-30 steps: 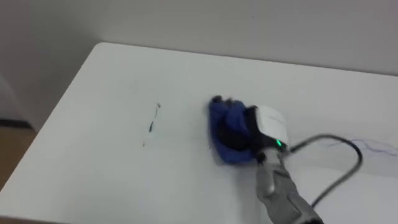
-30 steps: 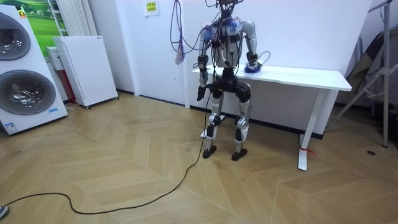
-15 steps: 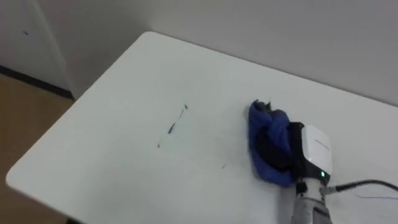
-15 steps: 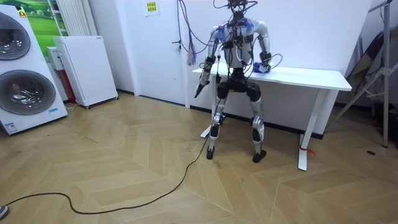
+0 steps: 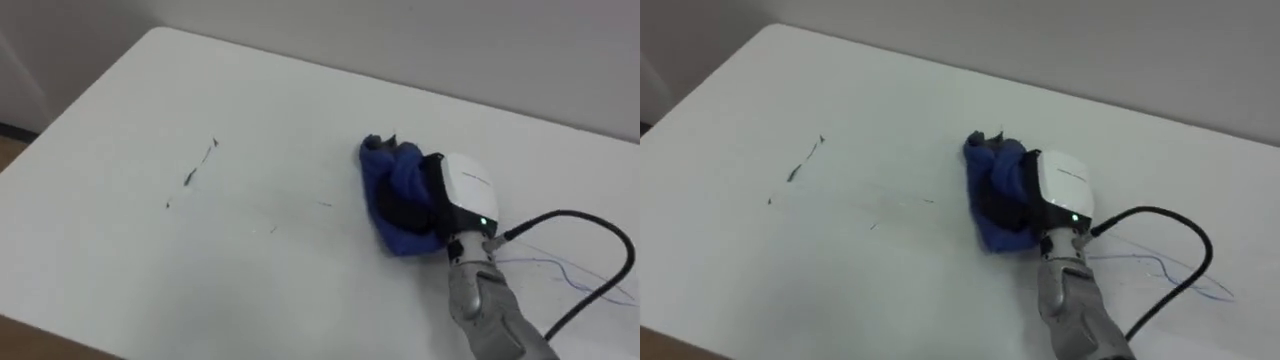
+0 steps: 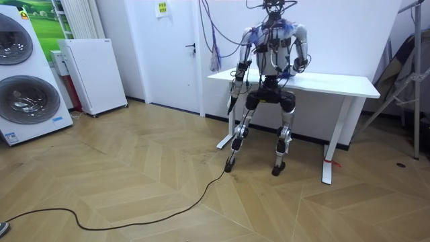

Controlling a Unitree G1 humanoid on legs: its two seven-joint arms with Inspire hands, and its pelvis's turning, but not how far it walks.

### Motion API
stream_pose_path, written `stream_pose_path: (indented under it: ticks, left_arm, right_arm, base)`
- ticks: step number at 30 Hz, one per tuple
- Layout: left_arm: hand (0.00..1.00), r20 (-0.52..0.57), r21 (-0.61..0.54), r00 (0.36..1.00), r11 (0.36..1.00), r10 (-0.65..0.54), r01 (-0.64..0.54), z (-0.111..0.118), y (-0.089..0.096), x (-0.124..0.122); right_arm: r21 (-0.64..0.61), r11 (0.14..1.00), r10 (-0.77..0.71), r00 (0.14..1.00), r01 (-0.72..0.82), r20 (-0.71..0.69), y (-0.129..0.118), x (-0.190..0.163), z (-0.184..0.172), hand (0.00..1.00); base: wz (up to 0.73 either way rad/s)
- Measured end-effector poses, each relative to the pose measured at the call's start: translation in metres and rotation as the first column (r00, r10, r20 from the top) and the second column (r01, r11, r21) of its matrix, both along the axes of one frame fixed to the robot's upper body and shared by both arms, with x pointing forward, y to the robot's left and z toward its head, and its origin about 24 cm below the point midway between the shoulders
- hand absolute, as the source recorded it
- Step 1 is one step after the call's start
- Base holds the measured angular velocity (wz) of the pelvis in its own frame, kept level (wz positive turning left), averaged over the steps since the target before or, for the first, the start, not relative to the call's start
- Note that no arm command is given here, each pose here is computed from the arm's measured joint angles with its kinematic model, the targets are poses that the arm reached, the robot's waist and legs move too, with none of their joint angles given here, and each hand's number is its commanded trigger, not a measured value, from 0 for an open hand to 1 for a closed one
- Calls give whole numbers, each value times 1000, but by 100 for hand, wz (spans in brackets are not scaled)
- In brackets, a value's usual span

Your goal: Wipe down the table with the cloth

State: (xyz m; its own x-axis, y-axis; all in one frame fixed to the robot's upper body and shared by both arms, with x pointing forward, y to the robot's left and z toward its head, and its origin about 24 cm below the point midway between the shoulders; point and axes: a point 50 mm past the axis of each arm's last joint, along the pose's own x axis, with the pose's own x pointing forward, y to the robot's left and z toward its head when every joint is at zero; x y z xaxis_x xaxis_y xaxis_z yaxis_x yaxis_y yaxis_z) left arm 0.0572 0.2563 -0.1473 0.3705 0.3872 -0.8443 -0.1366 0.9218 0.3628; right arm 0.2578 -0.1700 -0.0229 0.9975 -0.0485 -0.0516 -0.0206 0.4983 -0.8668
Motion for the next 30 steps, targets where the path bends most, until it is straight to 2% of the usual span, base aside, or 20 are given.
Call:
stream_pose_path:
  ticks: [2, 4, 5, 7, 8, 10, 11, 13, 15, 17, 20, 23, 25, 26, 27, 28, 30]
  left_arm:
    - [0, -59, 18, 998, 999, 30, -29, -2, 4, -25]
    - [0, -107, 37, 991, 997, 74, -70, -1, 8, -52]
    - [0, -113, 45, 990, 996, 80, -76, 0, 9, -56]
    - [0, -142, 77, 987, 995, 74, -63, 2, 12, -63]
    - [0, -139, 87, 988, 995, 68, -56, 3, 14, -61]
    - [0, -65, 146, 996, 988, 59, -49, 11, 26, -39]
    - [0, -44, 156, 997, 986, 56, -49, 13, 28, -33]
    - [0, 35, 176, 999, 984, 12, -18, 19, 31, -4]
    - [0, 90, 173, 996, 985, -26, 10, 21, 27, 14]
    - [0, 85, 165, 995, 986, -50, 36, 20, 23, 13]
    - [0, 79, 121, 995, 992, -56, 46, 15, 11, 15]
    - [0, 52, 76, 996, 994, -78, 74, 7, -4, 15]
    - [0, 33, 60, 994, 993, -106, 104, 4, -10, 15]
    - [0, 38, 58, 994, 993, -104, 102, 4, -10, 17]
    - [0, 37, 55, 995, 994, -93, 91, 4, -9, 18]
    - [0, 29, 56, 995, 994, -91, 89, 3, -8, 17]
    - [0, 16, 56, 996, 995, -86, 85, 3, -8, 12]
  right_arm:
    - [44, 999, -12, 999, 14, -37, -9, -12, -10, 100]
    - [48, 997, -64, 998, 64, -14, -26, -23, -12, 100]
    - [47, 995, -88, 996, 88, -5, -31, -26, -13, 100]
    - [46, 971, -236, 971, 234, 36, -59, -48, -21, 100]
    - [40, 959, -281, 959, 280, 42, -67, -56, -23, 100]
    - [39, 891, -453, 891, 452, 28, -96, -89, -35, 100]
    - [34, 870, -493, 870, 492, 20, -104, -98, -38, 100]
    - [34, 790, -613, 790, 613, -18, -123, -123, -45, 100]
    - [31, 757, -652, 758, 653, -27, -131, -131, -46, 100]
    - [19, 751, -659, 751, 660, -30, -132, -131, -46, 100]
    - [3, 745, -667, 745, 667, -12, -126, -119, -42, 100]
    - [-33, 824, -565, 825, 565, 5, -101, -87, -35, 100]
    - [-48, 942, -330, 944, 331, 34, -53, -40, -18, 100]
    - [-63, 964, -255, 966, 258, 45, -41, -28, -12, 100]
    - [-75, 989, -120, 991, 124, 53, -12, -8, -3, 100]
    - [-74, 997, -4, 998, 8, 58, 15, 6, 5, 100]
    - [-76, 991, 114, 992, -109, 63, 37, 16, 14, 100]
  base:
    - [35]
    - [-10]
    - [-9]
    - [4]
    - [15]
    - [11]
    - [4]
    - [-2]
    - [-19]
    - [-29]
    - [-20]
    - [-46]
    - [-53]
    - [-16]
    - [0]
    - [0]
    - [31]
